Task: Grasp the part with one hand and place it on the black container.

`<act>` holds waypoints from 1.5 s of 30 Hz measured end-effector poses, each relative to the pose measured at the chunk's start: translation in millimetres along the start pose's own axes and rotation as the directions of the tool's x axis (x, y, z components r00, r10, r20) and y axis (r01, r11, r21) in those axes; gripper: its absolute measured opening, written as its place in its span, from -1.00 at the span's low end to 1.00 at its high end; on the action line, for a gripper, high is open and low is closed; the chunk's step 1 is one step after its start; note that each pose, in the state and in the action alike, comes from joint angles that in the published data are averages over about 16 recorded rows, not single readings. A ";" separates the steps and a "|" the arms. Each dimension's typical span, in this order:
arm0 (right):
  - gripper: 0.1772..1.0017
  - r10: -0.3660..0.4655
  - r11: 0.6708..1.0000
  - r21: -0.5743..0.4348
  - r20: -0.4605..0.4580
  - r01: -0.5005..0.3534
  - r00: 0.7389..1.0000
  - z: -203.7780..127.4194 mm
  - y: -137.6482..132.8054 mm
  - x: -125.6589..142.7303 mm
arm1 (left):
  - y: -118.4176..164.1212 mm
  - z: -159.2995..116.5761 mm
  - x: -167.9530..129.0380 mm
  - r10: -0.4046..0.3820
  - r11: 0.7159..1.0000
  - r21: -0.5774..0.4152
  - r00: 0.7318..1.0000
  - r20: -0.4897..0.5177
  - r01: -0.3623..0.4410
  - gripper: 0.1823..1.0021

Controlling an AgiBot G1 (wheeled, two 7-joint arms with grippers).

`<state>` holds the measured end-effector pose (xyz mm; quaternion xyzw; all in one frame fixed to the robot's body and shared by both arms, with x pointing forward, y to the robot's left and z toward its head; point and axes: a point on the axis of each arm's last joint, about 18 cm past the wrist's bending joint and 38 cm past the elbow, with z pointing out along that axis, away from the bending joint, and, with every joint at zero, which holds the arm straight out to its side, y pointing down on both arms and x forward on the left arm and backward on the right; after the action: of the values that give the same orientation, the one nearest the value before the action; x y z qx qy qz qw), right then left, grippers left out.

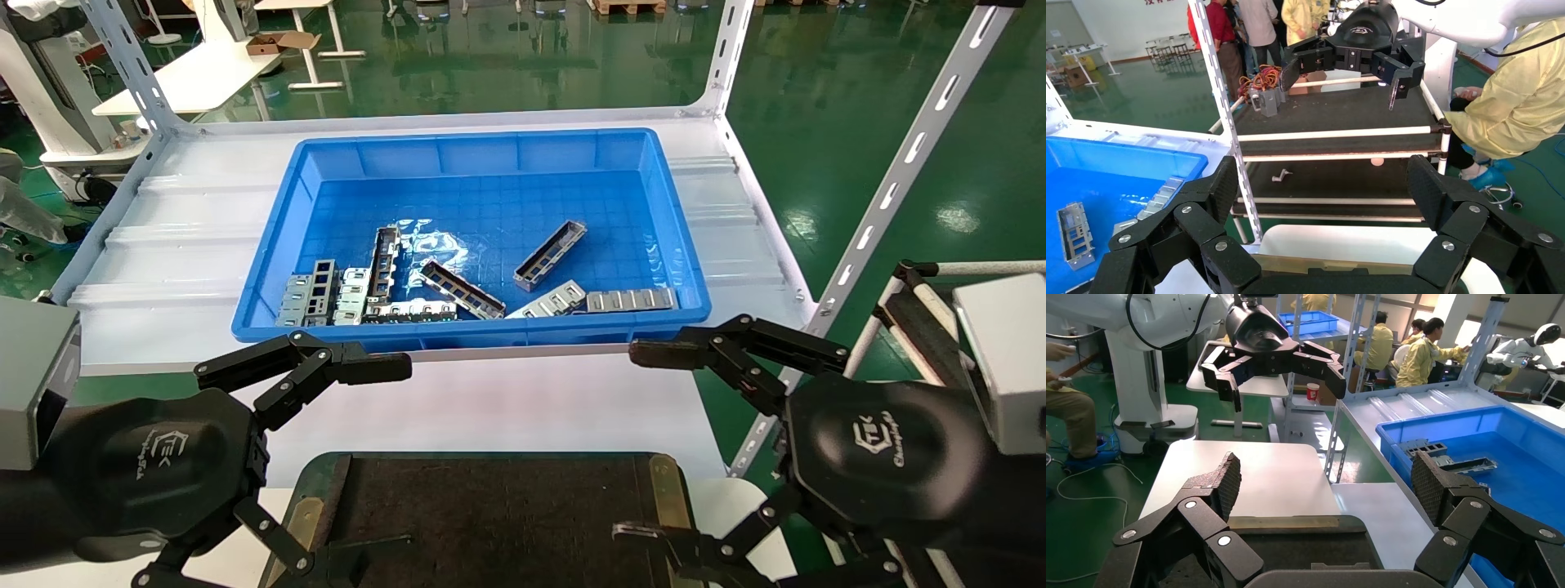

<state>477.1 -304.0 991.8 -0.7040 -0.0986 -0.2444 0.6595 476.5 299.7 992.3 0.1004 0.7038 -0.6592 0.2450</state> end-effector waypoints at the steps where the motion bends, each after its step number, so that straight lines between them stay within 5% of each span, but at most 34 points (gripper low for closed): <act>1: 1.00 0.000 1.000 0.000 0.000 0.000 1.000 0.0 0.0 0.0 | 0.2 0.2 -0.3 0.000 1.000 0.000 1.000 0.001 0.000 1.00; 23: 1.00 0.000 1.000 0.000 0.000 0.000 1.000 0.0 0.0 0.0 | 18.7 26.0 -28.6 0.020 0.999 -0.040 0.997 0.078 -0.017 1.00; 45: 1.00 0.000 1.000 0.000 0.000 0.000 1.000 0.0 0.0 0.0 | 49.0 90.8 -110.9 0.036 0.994 -0.106 0.967 0.253 -0.010 1.00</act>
<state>477.1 -304.1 991.8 -0.7040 -0.0986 -0.2444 0.6595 614.0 236.6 1001.2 0.0101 0.6986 -0.6262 0.3461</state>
